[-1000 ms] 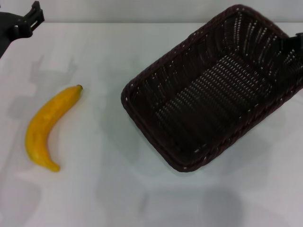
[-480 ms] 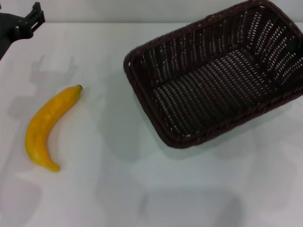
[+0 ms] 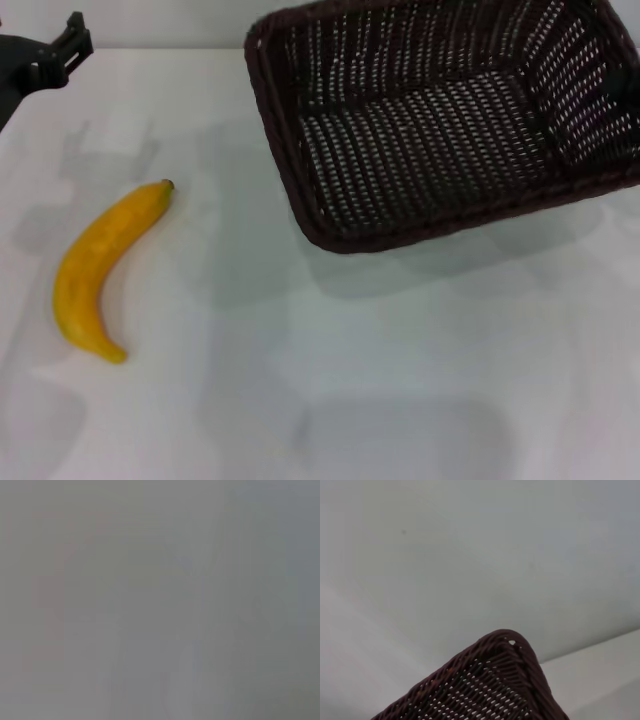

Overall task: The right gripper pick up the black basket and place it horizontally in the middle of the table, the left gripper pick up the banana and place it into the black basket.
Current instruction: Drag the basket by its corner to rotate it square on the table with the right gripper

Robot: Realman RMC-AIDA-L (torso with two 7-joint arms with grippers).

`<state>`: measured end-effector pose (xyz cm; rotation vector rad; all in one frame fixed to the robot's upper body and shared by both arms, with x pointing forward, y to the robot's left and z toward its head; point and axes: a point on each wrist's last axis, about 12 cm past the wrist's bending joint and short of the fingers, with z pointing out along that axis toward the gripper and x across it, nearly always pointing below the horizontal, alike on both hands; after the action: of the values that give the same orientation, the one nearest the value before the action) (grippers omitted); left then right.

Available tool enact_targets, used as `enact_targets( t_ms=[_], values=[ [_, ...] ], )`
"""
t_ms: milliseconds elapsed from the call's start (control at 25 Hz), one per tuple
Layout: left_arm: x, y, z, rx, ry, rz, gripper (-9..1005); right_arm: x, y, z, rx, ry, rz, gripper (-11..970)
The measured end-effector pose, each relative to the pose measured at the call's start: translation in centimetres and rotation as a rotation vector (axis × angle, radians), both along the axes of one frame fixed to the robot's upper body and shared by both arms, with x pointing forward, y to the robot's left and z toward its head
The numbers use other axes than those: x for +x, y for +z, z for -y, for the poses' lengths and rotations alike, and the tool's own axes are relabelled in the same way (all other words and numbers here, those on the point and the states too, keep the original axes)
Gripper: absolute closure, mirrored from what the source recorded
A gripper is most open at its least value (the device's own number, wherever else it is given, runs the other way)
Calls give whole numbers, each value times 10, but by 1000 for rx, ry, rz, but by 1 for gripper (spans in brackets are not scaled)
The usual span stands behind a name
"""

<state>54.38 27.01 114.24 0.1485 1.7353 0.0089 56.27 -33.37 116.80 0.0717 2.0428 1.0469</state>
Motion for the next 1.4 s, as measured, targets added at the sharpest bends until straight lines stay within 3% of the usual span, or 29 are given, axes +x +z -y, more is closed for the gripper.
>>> enact_targets(
  t_ms=[320,880,1400],
  values=[
    [-1,-2,-4,-7,-6,19,121,-7,-20,-21,13,-7,-12,785],
    [-3,-3,-12,-1,11,25,121,-16,-36,-53,-66,-73,22,784],
    [-7,-4,-19,-1,29,26,122,-17,-42,-59,-97,-97,30,783]
  ],
)
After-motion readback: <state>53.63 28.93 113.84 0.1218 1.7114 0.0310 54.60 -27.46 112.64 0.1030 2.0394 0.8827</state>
